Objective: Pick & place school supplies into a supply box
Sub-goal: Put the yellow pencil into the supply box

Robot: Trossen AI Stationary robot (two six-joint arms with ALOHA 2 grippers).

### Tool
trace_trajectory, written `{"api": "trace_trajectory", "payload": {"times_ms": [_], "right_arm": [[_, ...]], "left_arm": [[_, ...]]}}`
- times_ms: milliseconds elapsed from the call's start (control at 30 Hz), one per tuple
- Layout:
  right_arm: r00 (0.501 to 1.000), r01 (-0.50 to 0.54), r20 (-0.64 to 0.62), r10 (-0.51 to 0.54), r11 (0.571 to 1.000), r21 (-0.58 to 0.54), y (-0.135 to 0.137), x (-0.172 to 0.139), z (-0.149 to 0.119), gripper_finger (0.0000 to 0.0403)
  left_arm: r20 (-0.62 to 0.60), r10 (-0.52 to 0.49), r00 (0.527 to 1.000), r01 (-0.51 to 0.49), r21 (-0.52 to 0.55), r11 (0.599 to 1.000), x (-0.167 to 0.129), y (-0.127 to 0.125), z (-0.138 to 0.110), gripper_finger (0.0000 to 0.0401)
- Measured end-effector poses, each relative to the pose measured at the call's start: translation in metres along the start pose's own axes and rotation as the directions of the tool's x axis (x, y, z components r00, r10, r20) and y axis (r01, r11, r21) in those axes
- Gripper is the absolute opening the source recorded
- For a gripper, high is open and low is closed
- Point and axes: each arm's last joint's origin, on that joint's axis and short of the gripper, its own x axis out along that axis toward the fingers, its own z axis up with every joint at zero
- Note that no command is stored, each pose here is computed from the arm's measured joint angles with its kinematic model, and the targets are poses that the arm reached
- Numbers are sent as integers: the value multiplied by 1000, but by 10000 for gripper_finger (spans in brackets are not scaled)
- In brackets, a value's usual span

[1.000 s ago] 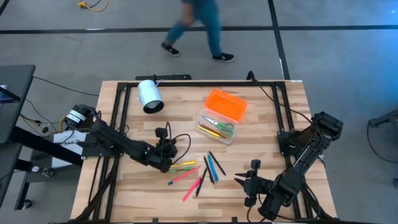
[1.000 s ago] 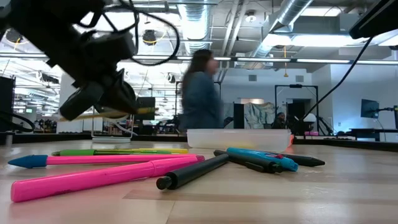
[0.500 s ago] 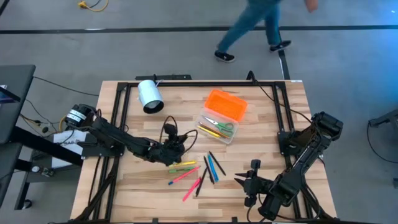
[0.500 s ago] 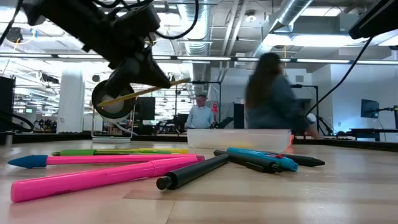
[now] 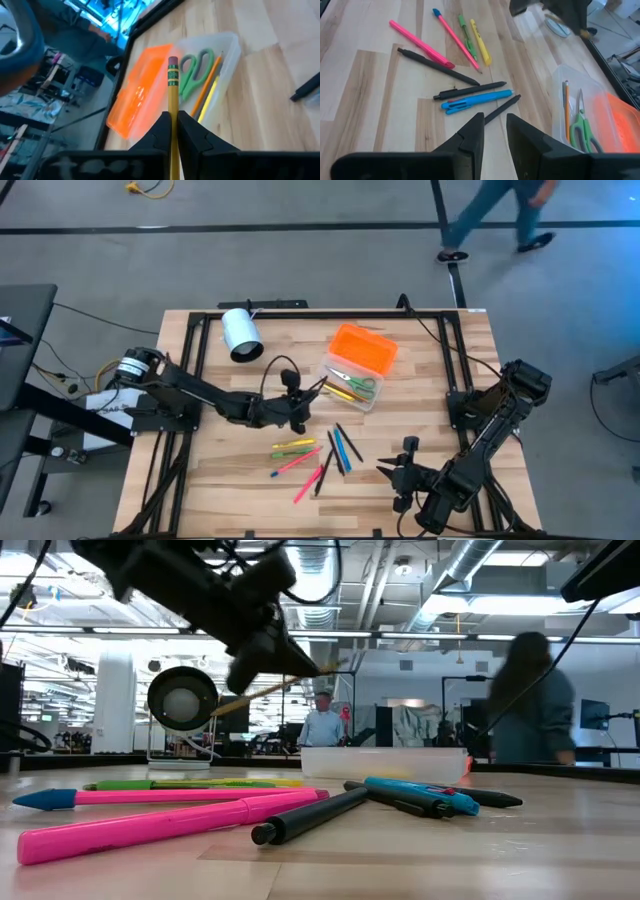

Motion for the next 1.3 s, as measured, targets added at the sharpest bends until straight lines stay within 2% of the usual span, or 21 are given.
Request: {"api": "trace_trajectory", "payload": {"times_ms": [533,700,1067,1300], "right_arm": [[1000,5,-6,-5,1000,-12,-1,1,0,77],[1000,5,-8,-6,1000,-16,-1,1,0,77],[999,-11,-32,10,1000,-27,-1,1,-2,77],[999,-11,-32,10,1000,-26,-1,1,-2,77]], "left_arm": [[31,-32,999,28,125,992,75,-2,36,0],[35,-34,999,29,135,990,99,-2,44,0],[-3,4,1000,-4,90,996,135,0,45,0],[-12,-40,999,40,-9,999,144,10,36,0]]}}
